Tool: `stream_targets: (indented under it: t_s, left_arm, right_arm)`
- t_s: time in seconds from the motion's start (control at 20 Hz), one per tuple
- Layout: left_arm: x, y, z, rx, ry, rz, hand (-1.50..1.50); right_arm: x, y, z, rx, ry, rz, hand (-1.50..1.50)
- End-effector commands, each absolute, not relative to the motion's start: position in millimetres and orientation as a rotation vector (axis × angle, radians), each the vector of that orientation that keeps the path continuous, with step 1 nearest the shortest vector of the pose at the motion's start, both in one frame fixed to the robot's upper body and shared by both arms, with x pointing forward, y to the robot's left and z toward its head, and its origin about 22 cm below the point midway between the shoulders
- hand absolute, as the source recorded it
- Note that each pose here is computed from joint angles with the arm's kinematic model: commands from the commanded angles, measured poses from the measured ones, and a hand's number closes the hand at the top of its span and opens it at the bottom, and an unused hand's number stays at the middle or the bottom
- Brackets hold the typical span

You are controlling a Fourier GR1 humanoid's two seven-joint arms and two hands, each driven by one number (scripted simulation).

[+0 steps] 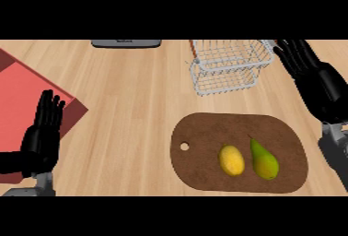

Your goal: Pick the pear from the cutting board and place it in the tiered basket

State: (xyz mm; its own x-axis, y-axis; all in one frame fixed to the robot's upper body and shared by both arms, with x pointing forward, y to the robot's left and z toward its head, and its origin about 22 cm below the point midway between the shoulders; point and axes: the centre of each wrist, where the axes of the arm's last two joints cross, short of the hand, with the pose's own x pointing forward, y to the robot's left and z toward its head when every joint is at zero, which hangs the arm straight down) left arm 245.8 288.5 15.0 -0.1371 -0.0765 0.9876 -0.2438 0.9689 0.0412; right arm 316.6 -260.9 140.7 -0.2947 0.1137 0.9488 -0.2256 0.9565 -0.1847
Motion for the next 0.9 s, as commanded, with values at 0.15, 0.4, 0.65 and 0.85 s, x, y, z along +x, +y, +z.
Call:
stream_targets:
  t_s: [0.15, 0.4, 0.65, 0.85]
  left_arm:
    - [265, 261, 15, 0.084, -1.654, -0.083, 0.0]
    - [254, 231, -9, -0.061, -1.557, -0.204, 0.0]
    - [266, 231, -9, -0.063, -1.524, -0.228, 0.0]
    - [267, 245, -14, -0.065, -1.513, -0.229, 0.0]
  right_arm:
    - [331, -251, 84, 0.009, -1.49, 0.063, -1.5]
    - [316, -205, 16, -0.067, -1.194, -0.134, -1.5]
    - [321, -195, 22, -0.184, -1.413, -0.118, -1.5]
    - [328, -224, 96, -0.321, -1.358, 0.132, -1.5]
